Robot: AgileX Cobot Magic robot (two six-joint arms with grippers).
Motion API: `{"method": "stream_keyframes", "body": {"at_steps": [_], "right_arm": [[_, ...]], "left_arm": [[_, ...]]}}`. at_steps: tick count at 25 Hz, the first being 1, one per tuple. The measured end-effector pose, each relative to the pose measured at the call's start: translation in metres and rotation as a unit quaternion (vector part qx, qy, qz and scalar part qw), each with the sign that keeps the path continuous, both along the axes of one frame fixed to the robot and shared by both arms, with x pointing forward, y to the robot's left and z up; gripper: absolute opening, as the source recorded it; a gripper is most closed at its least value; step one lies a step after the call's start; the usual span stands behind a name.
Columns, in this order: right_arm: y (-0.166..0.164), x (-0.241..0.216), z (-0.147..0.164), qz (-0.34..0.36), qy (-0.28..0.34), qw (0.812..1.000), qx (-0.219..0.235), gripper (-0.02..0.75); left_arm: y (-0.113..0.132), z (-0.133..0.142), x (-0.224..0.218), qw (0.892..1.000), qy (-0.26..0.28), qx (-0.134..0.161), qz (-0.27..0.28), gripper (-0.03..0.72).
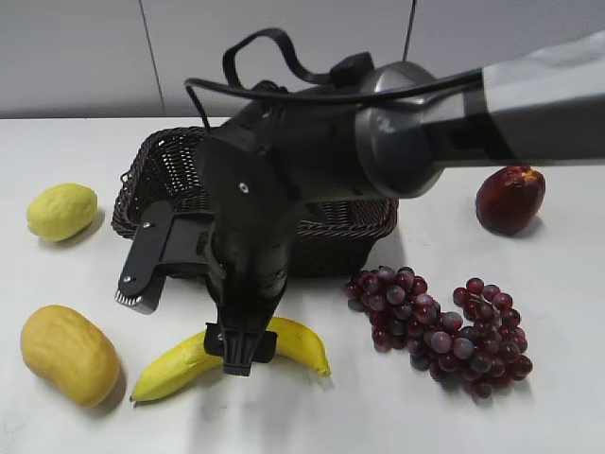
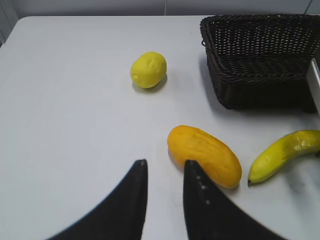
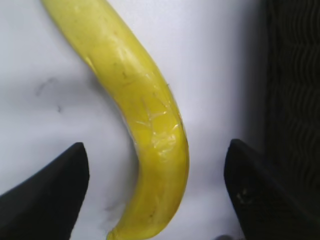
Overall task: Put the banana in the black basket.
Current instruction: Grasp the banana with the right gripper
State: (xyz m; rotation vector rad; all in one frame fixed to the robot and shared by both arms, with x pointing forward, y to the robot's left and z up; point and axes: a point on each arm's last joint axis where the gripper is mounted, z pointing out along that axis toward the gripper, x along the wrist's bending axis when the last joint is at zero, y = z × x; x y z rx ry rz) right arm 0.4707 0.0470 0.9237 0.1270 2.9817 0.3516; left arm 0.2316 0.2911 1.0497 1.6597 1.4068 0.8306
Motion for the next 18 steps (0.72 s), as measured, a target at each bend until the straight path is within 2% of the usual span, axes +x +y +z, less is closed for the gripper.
{"method": "stream_keyframes", "body": {"at_steps": [12,14,18], "right_arm": [[0.005,0.003,-0.036,0.008,0.008,1.0,-0.013,0.633],[0.006,0.003,-0.037,0.006,0.011,1.0,-0.011,0.589],[0.006,0.002,-0.037,0.003,0.015,1.0,-0.009,0.447]], "left_arm": [[0.0,0.0,0.0,1.0,0.0,0.0,0.0,0.242],[0.0,0.0,0.0,1.0,0.0,0.0,0.0,0.242],[0.0,0.0,0.0,1.0,0.0,0.0,0.0,0.242]]}}
